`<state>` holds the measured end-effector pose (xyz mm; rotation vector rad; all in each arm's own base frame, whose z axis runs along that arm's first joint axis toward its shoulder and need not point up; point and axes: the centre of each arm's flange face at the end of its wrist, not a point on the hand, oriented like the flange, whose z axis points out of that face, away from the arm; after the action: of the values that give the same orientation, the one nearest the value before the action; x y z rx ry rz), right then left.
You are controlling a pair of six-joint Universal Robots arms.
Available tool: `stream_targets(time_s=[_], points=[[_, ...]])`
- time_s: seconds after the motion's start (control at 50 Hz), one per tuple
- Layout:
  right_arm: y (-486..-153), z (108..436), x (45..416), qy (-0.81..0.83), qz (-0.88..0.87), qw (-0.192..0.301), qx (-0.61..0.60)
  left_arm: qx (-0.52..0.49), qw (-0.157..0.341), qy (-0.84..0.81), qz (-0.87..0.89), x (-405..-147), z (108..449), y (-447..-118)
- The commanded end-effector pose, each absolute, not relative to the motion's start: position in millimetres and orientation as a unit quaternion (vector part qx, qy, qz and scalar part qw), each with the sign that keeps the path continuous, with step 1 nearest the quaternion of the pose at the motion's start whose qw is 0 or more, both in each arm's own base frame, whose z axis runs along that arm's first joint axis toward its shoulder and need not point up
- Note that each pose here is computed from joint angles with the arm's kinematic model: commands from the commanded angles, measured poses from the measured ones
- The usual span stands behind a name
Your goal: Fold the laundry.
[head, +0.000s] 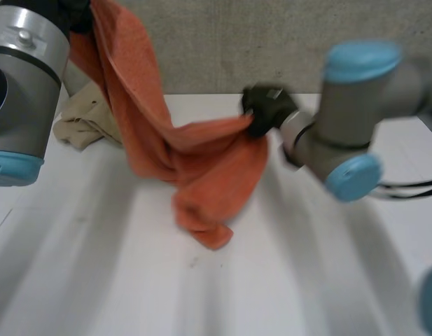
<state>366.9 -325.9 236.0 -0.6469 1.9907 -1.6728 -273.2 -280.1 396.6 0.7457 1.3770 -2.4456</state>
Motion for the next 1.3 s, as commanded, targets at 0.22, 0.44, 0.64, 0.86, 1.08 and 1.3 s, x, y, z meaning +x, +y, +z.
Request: stream_targets(time_s=[0.22,0.44,0.64,0.86,1.08,1.3], points=[[-252.1,361.8,283.2,0.606,-0.69,-0.074,-0.389,0.358,0.138,0.684,-0.62,-247.5,283.0,-264.2],[-252.4,298.0,281.3,0.64,-0.563,-0.128,-0.507,0.389,0.138,0.717,-0.562,-256.9,243.0,-278.4],[-336.1,311.3,317.5,0.559,-0.698,-0.183,-0.409,0.346,0.169,0.615,-0.688,-301.3,267.9,-363.0],[-365.9,429.9,316.8,0.313,-0.901,-0.215,-0.21,0.15,0.219,0.323,-0.908,-320.6,409.4,-375.8],[-357.1,366.6,309.2,0.386,-0.845,-0.191,-0.318,0.212,0.178,0.432,-0.859,-309.5,344.3,-353.7],[-318.9,221.3,292.6,0.569,-0.654,-0.116,-0.484,0.303,0.107,0.631,-0.706,-287.0,213.6,-301.4]])
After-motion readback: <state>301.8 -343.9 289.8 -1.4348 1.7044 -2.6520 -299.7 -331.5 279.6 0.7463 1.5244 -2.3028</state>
